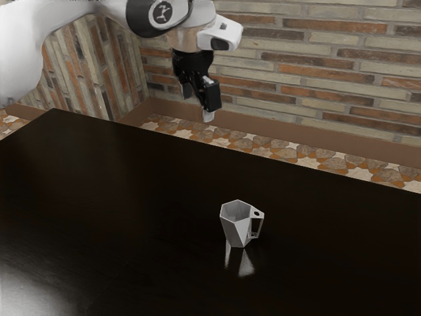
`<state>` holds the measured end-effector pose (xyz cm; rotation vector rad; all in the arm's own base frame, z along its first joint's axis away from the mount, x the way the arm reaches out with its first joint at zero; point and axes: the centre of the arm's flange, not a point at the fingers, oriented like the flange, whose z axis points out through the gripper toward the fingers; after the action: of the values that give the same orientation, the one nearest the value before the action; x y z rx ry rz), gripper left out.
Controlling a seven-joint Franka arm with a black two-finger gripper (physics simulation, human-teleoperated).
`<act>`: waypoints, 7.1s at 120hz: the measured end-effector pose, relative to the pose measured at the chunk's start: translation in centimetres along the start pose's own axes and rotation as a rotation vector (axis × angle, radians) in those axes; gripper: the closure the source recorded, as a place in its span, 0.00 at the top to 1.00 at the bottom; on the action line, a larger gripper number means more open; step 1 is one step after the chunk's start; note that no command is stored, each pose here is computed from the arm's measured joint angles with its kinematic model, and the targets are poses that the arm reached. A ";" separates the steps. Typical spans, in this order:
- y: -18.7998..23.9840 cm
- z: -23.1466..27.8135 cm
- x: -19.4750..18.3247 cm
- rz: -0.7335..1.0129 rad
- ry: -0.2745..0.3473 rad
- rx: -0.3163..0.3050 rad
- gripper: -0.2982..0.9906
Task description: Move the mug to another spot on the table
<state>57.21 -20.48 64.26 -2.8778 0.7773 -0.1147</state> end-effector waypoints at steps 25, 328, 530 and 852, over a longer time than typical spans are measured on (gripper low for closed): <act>4.7 0.5 5.1 0.235 -0.033 0.155 0.77; 10.3 35.9 11.4 0.728 -0.132 -0.365 0.77; 4.7 33.4 6.2 0.694 -0.261 -0.172 0.24; -19.2 10.9 -7.7 -0.091 0.070 -0.135 0.77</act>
<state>61.29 1.24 56.62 -3.0526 0.6908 -0.1822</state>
